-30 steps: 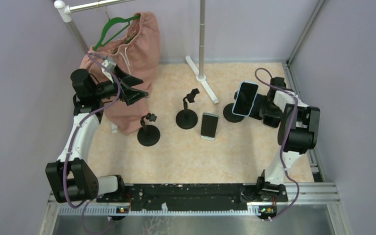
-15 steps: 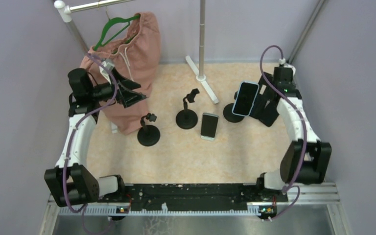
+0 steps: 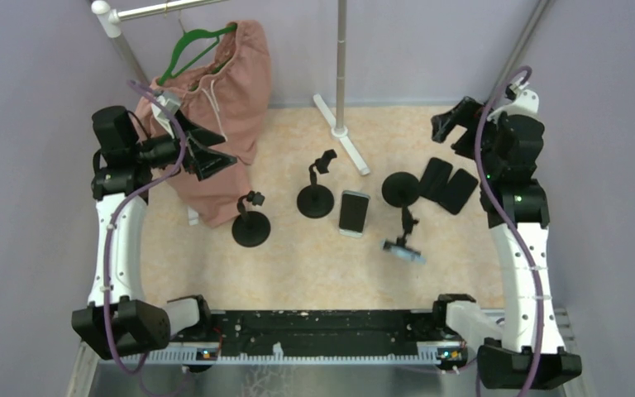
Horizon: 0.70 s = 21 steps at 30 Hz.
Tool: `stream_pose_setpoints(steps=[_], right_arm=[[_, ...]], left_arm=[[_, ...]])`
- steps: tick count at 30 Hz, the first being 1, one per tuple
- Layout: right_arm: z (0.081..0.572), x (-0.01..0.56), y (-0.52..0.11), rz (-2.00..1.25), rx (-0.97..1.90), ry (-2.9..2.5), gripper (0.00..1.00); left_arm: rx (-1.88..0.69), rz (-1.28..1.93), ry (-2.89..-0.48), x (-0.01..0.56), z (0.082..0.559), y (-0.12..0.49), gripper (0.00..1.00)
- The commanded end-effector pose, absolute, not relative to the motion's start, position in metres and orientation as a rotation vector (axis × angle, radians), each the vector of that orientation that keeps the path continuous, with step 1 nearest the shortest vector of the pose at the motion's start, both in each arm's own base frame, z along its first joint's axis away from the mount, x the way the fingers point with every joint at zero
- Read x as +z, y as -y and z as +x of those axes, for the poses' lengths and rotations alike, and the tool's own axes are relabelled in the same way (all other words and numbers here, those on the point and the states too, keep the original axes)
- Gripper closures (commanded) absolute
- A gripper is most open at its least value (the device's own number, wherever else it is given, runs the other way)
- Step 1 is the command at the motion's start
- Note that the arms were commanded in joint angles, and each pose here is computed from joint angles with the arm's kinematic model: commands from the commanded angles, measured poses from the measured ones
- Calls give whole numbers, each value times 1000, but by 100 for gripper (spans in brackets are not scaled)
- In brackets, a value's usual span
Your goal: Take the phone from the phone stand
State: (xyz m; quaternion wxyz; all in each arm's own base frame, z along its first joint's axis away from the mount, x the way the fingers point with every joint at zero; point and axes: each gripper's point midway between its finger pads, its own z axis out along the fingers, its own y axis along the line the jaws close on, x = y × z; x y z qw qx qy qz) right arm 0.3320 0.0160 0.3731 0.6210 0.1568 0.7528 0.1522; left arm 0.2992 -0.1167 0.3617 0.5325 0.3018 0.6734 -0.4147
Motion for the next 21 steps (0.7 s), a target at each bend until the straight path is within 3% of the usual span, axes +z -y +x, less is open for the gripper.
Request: stream_pose_setpoints(steps=[1, 4, 12, 17, 21], right_arm=[[319, 386, -62, 152, 424, -1802, 1], [315, 361, -105, -11, 445, -1921, 1], [272, 248, -125, -41, 429, -2197, 8], [243, 219, -170, -241, 705, -2210, 6], [246, 200, -192, -376, 810, -2218, 5]], left_arm=[[-997, 704, -1654, 359, 295, 114, 1], [-994, 699, -1654, 362, 294, 114, 1], [-993, 695, -1646, 365, 295, 114, 1], [-1042, 692, -1651, 360, 297, 116, 1], [-1063, 691, -1658, 357, 295, 117, 1]])
